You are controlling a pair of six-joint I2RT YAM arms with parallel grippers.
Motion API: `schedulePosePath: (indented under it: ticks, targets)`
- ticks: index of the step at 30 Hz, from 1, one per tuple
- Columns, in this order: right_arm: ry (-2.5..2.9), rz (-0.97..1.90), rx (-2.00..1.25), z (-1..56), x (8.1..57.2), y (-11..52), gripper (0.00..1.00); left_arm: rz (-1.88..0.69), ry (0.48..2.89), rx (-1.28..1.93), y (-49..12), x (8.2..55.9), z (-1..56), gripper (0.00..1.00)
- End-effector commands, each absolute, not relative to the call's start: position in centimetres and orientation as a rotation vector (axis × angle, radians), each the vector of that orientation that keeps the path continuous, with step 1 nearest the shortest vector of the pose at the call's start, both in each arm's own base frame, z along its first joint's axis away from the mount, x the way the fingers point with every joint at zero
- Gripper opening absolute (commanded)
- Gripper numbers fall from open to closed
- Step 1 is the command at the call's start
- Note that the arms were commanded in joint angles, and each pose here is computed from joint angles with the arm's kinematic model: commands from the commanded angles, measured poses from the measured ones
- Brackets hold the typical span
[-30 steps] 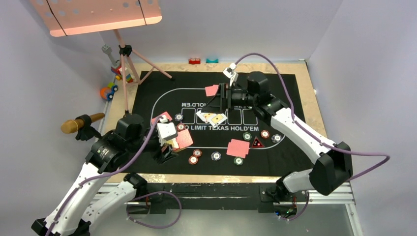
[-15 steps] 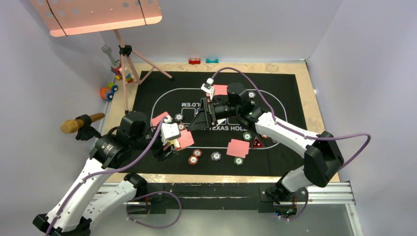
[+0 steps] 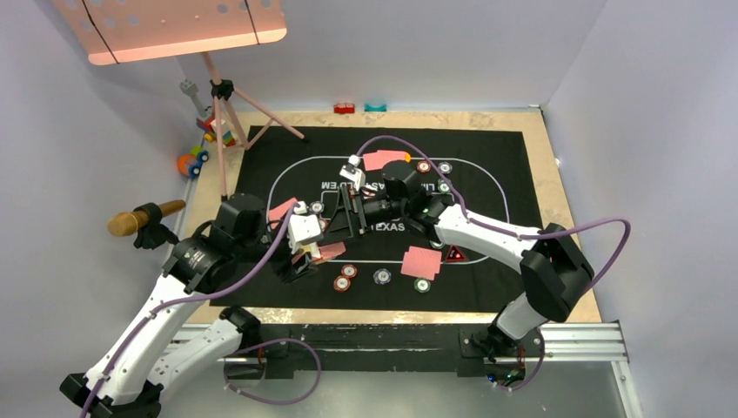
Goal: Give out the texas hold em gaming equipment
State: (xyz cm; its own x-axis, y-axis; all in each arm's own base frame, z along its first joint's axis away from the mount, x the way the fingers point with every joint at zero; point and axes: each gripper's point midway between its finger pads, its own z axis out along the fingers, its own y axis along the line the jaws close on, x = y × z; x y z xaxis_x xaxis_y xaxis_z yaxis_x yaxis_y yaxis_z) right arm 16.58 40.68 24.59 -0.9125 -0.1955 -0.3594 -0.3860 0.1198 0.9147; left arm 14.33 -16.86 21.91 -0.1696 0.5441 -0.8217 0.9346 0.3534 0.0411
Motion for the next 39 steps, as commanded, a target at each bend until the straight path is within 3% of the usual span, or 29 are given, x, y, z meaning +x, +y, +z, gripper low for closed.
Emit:
schedulePosePath:
  ticks: [1,8,26,31,35,39]
  targets:
    - [2.233,1.895,-0.533,24.8,16.8,40.6,0.98,-0.623,1.728,1.252,-17.5,15.2,25.1,0.0]
    - [2.264,1.889,-0.524,24.0,16.5,40.2,0.97,-0.645,1.716,1.228,-17.7,15.0,26.0,0.0]
    - [2.23,1.847,-0.465,25.7,18.1,37.4,0.71,-0.673,1.714,1.205,-17.9,14.8,26.5,0.0]
    - [2.212,1.85,-0.464,26.4,18.2,37.0,0.56,-0.674,1.716,1.203,-17.9,14.9,26.4,0.0]
    - [2.209,1.848,-0.472,26.7,18.1,36.9,0.35,-0.675,1.716,1.201,-18.0,14.9,26.5,0.0]
    - [2.213,1.836,-0.464,26.9,18.4,36.4,0.27,-0.676,1.716,1.2,-17.9,14.8,26.5,0.0]
